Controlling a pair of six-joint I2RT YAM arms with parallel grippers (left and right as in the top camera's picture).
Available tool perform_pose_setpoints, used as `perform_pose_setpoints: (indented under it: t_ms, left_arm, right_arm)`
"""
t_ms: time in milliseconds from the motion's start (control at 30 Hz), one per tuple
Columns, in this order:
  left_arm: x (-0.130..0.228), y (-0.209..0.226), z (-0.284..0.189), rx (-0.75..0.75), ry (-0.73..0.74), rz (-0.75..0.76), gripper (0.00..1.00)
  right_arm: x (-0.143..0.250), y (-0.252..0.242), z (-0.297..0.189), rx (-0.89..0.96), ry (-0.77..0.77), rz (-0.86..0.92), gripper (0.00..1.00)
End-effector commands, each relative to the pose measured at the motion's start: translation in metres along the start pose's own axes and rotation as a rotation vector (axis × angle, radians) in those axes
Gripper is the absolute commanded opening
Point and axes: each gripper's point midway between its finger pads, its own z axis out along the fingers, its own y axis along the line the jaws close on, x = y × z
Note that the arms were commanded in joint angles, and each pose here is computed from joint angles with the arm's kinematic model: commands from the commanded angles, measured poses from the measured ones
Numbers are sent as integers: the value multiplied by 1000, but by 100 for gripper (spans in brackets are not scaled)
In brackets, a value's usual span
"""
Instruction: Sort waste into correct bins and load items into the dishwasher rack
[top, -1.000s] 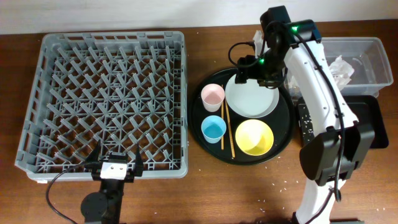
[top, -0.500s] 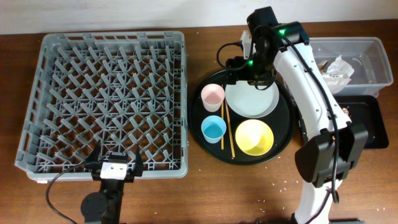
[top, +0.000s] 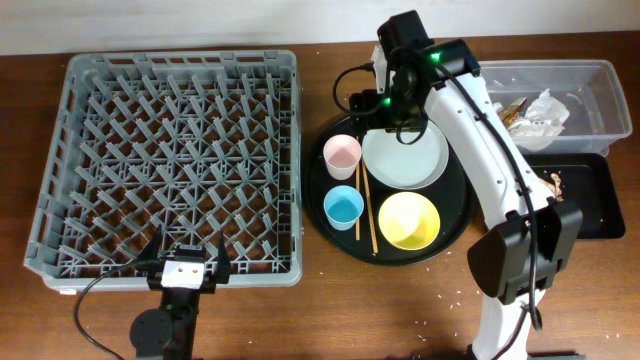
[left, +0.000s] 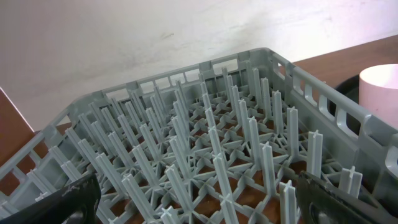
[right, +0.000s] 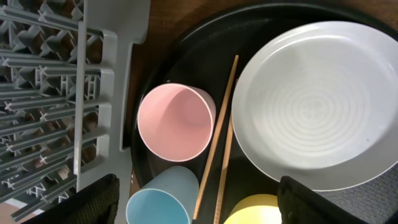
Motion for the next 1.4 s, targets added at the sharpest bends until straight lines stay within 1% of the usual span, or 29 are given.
perform_pose_setpoints:
  t_ms: [0, 400, 433, 467, 567, 600, 633, 700, 967, 1367]
  left_arm:
    - [2, -1, 0, 6, 0, 15, 100]
    - [2, -1, 0, 6, 0, 15, 100]
    - [2, -1, 0, 6, 0, 15, 100]
    - [2, -1, 0, 6, 0, 15, 100]
    - [2, -1, 0, 6, 0, 15, 100]
    - [2, -1, 0, 6, 0, 15, 100]
    - [2, -1, 0, 6, 0, 15, 100]
    - [2, -1, 0, 6, 0, 15, 100]
    - [2, -1, 0, 6, 0, 15, 100]
    - [2, -1, 0, 6, 0, 15, 100]
  right_arm:
    - [-4, -5, 1, 26, -9, -26, 82]
    - [-8, -4, 1, 23, -25, -28, 84]
    - [-8, -4, 1, 23, -25, -28, 82]
    - [-9, -4, 1, 22, -30, -28, 75]
    - [-20, -8, 3, 47, -72, -30, 61]
    - [-21, -7, 5, 47, -73, -32, 61]
    - [-21, -8, 7, 48, -70, -27, 55]
    - [-20, -9, 12, 48, -61, -1, 52]
    - [-12, -13, 25, 58, -16, 31, 52]
    - [-5, -14, 26, 57, 10, 35, 54]
